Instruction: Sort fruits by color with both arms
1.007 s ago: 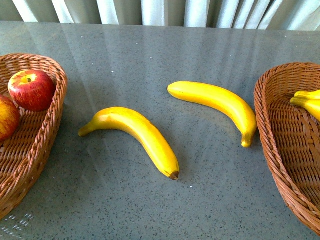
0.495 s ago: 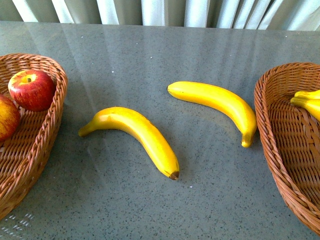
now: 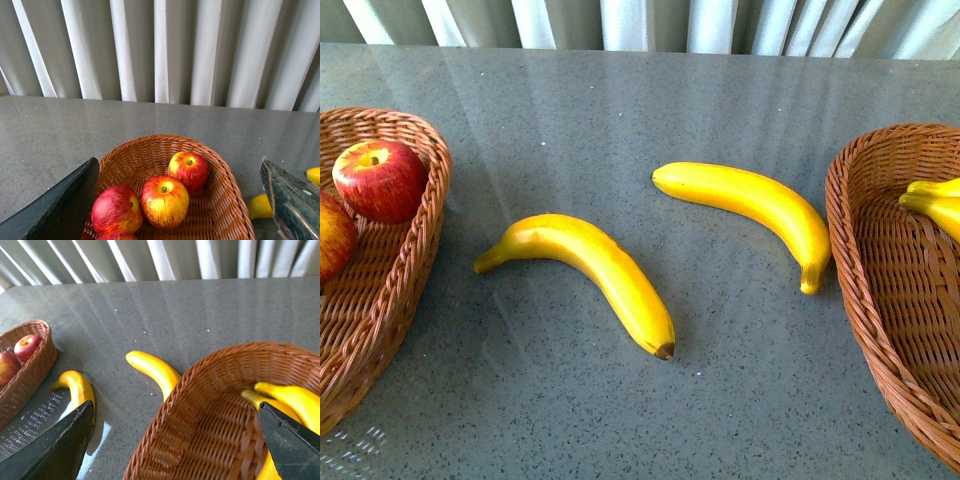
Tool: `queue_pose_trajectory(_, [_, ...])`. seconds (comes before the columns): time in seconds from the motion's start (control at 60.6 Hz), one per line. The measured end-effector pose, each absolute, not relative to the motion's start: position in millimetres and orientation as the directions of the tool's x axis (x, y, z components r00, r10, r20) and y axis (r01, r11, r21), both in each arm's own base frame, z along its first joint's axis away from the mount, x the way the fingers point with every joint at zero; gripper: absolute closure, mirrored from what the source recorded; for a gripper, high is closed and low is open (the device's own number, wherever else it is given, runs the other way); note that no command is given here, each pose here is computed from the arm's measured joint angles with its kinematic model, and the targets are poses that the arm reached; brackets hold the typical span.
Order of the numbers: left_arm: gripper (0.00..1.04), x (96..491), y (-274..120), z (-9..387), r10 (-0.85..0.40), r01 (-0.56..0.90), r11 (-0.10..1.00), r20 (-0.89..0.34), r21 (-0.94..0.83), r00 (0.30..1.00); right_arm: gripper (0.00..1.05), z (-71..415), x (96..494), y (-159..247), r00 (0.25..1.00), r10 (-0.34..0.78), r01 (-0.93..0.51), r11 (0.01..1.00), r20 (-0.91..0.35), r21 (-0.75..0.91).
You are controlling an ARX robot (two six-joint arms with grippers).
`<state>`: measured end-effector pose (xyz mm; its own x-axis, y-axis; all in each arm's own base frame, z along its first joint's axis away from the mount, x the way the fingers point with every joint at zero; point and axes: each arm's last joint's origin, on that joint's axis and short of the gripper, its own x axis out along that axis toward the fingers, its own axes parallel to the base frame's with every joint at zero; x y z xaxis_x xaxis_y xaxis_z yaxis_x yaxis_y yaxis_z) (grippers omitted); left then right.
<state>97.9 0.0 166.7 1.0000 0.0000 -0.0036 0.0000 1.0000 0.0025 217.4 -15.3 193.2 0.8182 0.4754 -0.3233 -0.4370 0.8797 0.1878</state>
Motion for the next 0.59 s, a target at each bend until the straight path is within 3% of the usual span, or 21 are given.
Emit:
queue_pose_trajectory(0.198, [0.09,97.9,0.0,166.7,0.000,0.000,1.000,-0.004,0.002,1.000,0.09,179.0,263.7,48.7,0.626,0.641,-0.625,0.753,-0.444,0.205])
queue_pose_trajectory(0.396, [0.09,97.9,0.0,166.7,0.000,0.000,1.000,-0.004,0.002,1.000,0.09,150.3,280.9,114.0,0.481,0.670,-0.751,0.648,-0.566,0.129])
queue_pose_trajectory(0.594, [0.09,97.9,0.0,166.7,0.000,0.000,1.000,-0.004,0.002,1.000,0.09,126.2,283.4,141.0,0.378,0.657,-0.828,0.555,-0.652,0.080])
